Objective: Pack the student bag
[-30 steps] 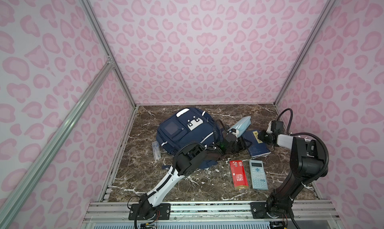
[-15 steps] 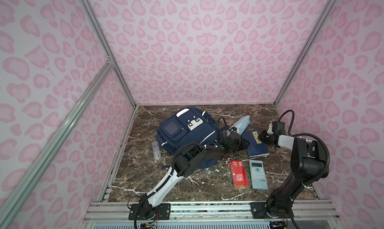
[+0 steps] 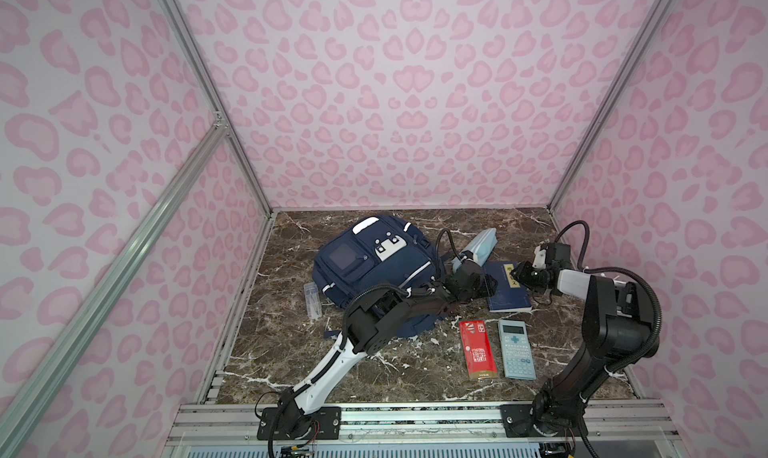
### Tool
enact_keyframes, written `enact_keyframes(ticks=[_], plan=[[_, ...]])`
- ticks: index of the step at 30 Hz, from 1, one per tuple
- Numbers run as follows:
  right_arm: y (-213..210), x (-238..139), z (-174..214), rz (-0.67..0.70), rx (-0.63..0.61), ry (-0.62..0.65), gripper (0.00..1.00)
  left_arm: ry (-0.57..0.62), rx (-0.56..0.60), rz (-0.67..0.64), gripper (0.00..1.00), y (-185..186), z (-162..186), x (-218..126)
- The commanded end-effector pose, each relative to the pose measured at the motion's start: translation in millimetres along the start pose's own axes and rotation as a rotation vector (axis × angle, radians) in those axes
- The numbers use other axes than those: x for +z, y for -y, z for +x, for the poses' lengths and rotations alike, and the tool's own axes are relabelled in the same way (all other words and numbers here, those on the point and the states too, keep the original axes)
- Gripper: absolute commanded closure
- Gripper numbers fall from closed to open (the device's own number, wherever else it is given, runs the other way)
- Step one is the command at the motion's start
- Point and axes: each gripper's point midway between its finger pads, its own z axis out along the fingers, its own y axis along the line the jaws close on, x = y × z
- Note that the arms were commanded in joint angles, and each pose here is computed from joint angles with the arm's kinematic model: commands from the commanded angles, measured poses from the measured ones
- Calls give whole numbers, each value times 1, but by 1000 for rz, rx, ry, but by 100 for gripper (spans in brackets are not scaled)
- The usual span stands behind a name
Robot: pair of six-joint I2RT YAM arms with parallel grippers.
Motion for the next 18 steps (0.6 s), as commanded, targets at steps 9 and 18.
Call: enact_keyframes(ticks=[9, 18], plan=[[-26, -7, 56, -203, 129, -216, 98, -58, -26, 3, 42, -10, 15, 5], [-24, -12, 60, -217, 178, -219, 97, -40, -41, 9, 42, -16, 12, 2]])
